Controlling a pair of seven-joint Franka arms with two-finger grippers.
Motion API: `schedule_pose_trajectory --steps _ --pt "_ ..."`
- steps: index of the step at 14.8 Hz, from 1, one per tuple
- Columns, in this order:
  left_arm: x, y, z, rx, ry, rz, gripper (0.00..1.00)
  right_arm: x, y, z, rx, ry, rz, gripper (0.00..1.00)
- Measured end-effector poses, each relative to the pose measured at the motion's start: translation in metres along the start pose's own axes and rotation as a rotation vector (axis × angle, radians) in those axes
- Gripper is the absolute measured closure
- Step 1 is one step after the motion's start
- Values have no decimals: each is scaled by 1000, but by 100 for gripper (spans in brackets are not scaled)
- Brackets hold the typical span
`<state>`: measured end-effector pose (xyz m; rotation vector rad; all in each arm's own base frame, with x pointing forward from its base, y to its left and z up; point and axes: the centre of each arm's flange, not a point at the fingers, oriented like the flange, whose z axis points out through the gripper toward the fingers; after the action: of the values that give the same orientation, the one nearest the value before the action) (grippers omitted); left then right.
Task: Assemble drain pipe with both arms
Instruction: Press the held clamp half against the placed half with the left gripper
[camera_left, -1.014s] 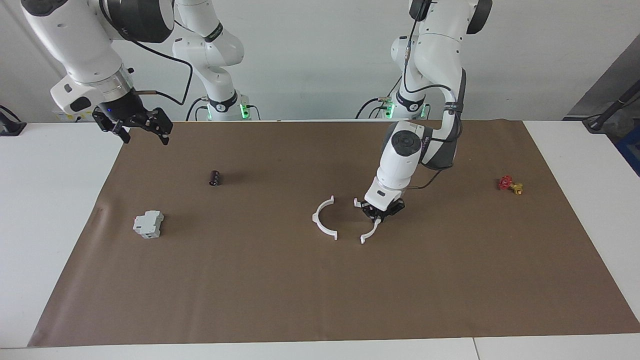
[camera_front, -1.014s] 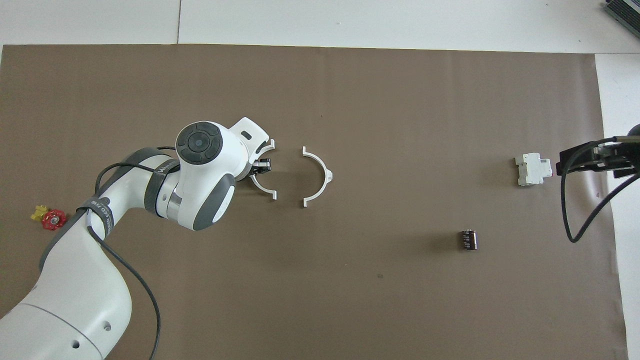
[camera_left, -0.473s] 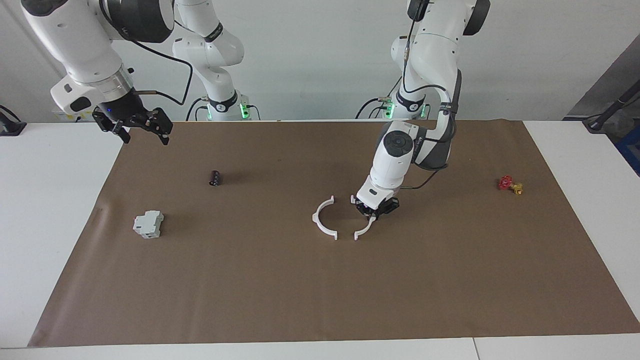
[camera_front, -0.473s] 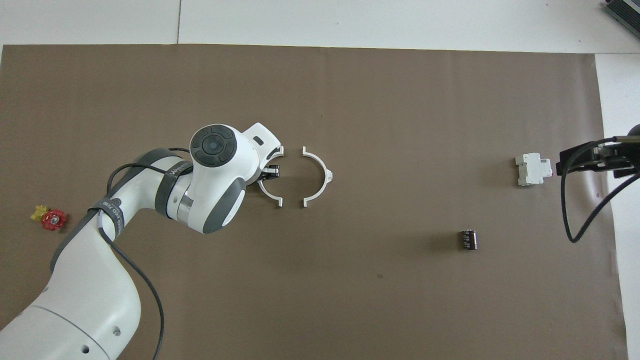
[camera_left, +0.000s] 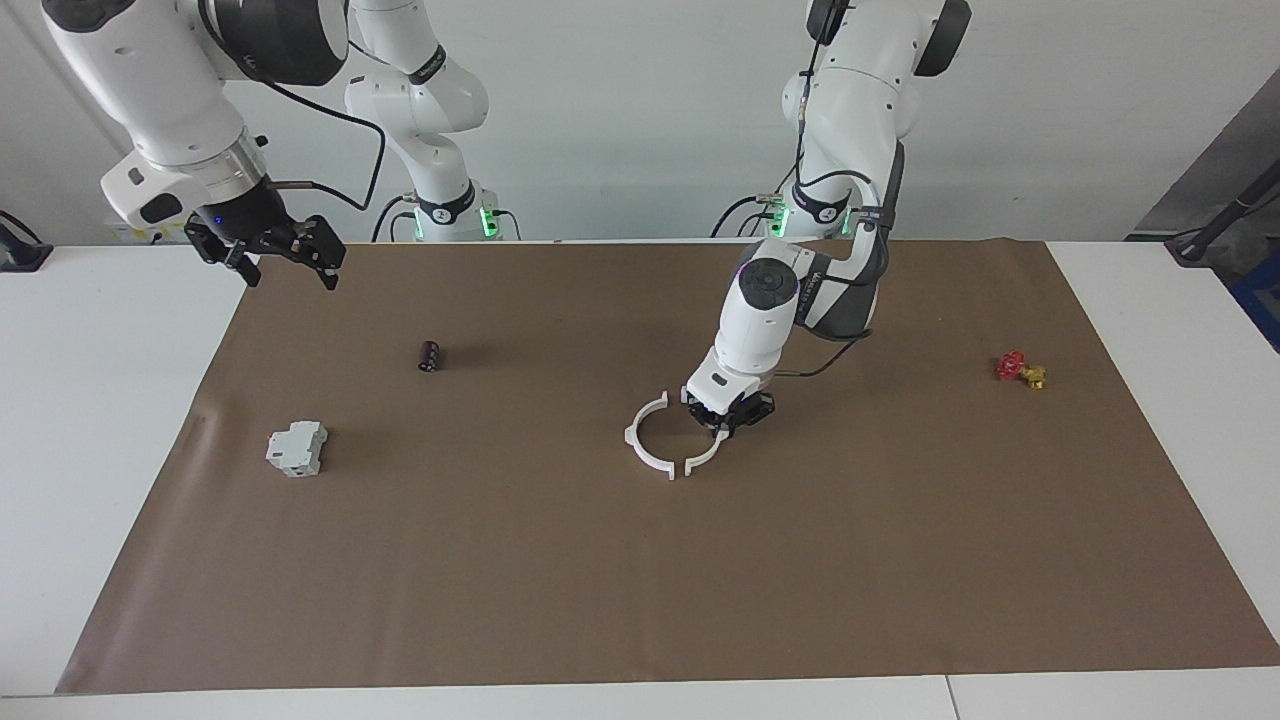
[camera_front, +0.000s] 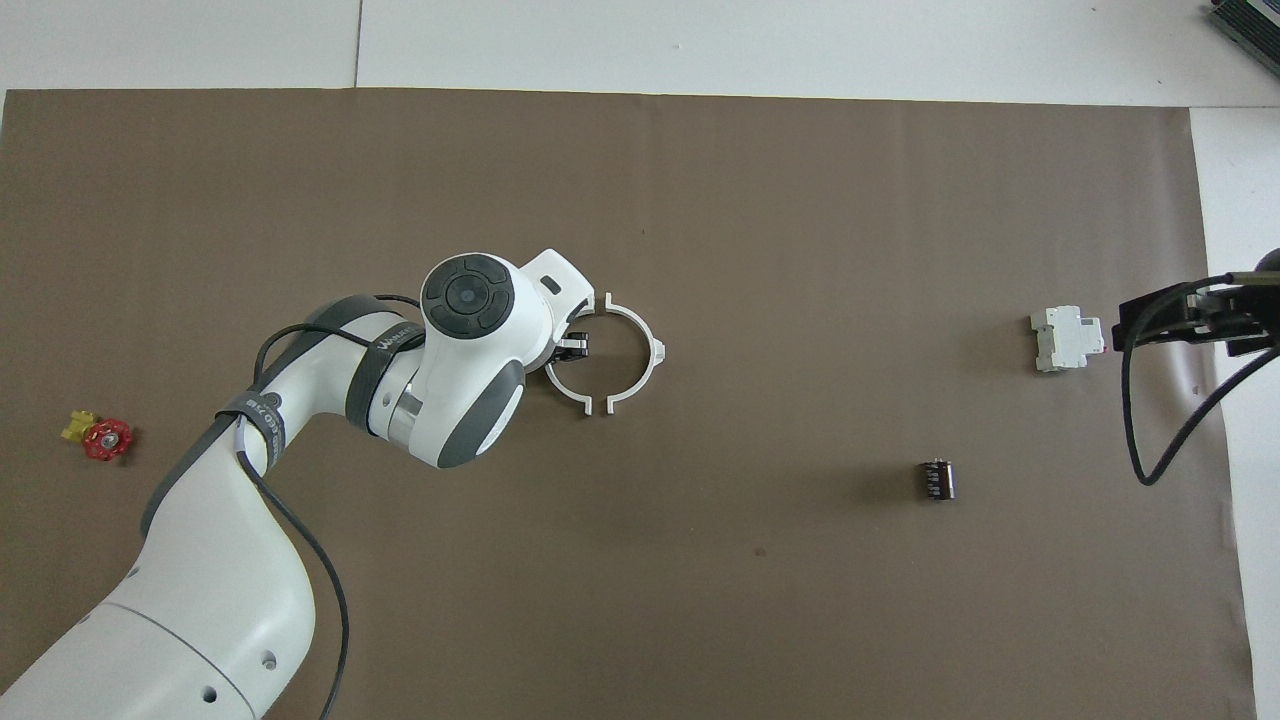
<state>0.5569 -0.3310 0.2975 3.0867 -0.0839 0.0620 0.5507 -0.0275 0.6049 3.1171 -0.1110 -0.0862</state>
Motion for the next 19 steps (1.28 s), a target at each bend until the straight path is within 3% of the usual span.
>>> schedule_pose_trajectory --steps 16,19 --pt "2 8 0 -1 -2 -25 79 0 0 0 0 0 0 0" --pt "3 9 1 -2 -3 -27 72 0 0 0 0 0 0 0"
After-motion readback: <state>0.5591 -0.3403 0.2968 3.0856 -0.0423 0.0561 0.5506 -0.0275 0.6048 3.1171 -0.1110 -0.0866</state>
